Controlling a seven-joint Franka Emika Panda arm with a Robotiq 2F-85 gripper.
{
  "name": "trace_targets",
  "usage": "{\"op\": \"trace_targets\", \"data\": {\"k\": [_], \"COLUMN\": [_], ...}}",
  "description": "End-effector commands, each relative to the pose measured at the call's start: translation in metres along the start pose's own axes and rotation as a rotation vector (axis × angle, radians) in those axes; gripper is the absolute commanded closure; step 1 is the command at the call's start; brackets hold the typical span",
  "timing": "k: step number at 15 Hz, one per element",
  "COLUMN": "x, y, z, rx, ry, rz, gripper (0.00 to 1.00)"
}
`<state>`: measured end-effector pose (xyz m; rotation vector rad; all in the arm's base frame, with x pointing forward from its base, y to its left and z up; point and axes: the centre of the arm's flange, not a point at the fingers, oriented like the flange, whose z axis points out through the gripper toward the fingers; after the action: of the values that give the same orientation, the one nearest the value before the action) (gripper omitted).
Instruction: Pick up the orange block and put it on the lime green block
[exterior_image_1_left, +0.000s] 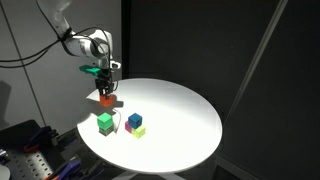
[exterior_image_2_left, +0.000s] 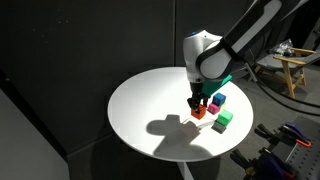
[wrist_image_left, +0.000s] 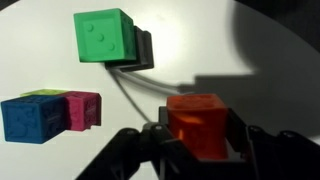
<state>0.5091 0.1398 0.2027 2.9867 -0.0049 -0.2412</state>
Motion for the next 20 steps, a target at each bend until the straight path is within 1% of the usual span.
{"op": "trace_targets", "data": {"k": [1,9,14,20], "x": [-0.023,-0.058,-0.08,-0.105], "y": [0.01,0.037,0.066,0.101], "z": [-0.018,-0.039,-0.048,-0.047], "rx": [-0.026,-0.001,0.019,0.032], "ry": [0.003,0.024,0.036,0.046], "rz": [0.042,0.087,0.128,0.179], "gripper": [0.69,0.69,0.69,0.69]}}
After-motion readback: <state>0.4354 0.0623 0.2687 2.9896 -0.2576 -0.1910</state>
